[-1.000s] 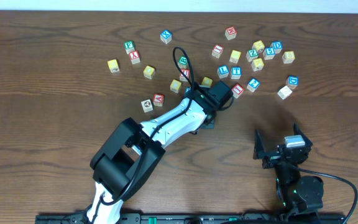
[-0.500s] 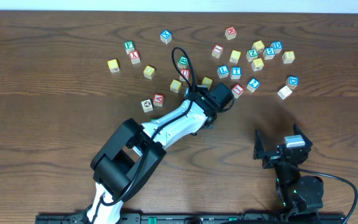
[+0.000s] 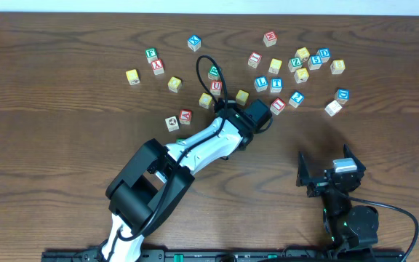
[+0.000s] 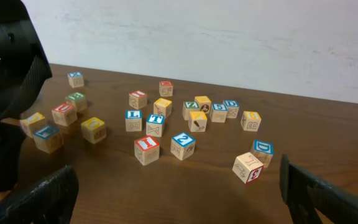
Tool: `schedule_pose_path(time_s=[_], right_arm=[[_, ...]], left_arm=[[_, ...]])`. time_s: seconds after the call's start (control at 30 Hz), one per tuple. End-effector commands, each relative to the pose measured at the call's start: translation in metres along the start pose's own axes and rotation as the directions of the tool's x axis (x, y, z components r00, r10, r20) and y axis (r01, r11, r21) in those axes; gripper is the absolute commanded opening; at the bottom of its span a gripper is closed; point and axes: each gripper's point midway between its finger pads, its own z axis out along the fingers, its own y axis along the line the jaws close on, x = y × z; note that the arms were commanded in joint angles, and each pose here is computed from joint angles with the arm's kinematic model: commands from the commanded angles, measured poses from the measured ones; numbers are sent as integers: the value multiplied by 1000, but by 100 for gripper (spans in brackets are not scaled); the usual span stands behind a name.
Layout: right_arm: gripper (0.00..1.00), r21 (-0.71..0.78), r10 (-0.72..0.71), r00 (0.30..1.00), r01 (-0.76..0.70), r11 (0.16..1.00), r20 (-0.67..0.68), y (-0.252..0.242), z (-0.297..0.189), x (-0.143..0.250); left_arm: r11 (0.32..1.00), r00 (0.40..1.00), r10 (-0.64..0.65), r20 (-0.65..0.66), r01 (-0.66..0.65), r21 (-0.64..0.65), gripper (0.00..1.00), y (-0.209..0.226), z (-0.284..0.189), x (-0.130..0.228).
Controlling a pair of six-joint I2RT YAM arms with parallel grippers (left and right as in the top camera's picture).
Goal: Spell out NEURIPS
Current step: 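Carry the R block to the right of the U block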
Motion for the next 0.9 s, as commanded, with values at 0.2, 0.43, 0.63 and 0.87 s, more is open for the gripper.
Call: schedule_pose_path(time_s=[0.2, 0.43, 0.63, 0.87], right_arm=[[99, 16, 14, 1000, -14, 1000, -1, -3, 0, 0], [99, 16, 14, 1000, -14, 1000, 0, -3, 0, 0], [99, 16, 13, 1000, -13, 1000, -1, -3, 0, 0], [99, 16, 13, 1000, -13, 1000, -1, -3, 0, 0]], left_arm=[[998, 1000, -29, -3, 29, -60, 7, 14, 7, 6], [998, 1000, -28, -5, 28, -63, 7, 15, 7, 7], [997, 999, -43, -10, 43, -71, 7, 17, 7, 8], [996, 999, -42, -14, 41, -75, 7, 18, 7, 9]])
